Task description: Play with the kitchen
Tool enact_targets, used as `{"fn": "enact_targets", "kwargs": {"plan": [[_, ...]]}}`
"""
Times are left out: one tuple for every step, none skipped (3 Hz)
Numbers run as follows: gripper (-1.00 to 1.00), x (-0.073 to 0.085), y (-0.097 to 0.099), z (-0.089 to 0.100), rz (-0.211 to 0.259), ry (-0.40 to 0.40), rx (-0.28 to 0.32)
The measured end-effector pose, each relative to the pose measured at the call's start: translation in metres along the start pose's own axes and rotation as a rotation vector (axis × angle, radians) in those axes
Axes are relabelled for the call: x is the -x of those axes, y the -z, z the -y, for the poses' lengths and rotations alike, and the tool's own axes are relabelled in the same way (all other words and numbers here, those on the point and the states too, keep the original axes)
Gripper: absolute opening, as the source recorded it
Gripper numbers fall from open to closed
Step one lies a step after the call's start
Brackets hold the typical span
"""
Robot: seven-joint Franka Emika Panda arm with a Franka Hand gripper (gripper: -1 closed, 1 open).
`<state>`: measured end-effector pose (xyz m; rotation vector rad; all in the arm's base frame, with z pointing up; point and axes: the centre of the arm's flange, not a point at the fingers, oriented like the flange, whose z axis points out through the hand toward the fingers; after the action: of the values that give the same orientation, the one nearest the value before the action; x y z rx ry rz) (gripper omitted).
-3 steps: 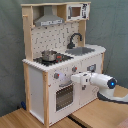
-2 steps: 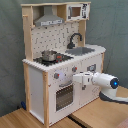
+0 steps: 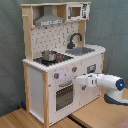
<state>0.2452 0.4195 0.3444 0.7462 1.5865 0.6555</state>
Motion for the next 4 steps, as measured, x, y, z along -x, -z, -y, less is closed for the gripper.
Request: {"fn": "enact_targets", "kwargs": {"plan": [[1.0, -0.01, 0.025, -0.014, -0.017, 0.015, 0.007], [1.0, -0.037, 0.05, -0.03, -0.053, 0.046, 0.008], [1.0, -0.059, 0.062, -0.04, -0.068, 0.062, -0.007], [1.0, -0.07, 0.068, -0.046, -0.051, 0.072, -0.006]]}}
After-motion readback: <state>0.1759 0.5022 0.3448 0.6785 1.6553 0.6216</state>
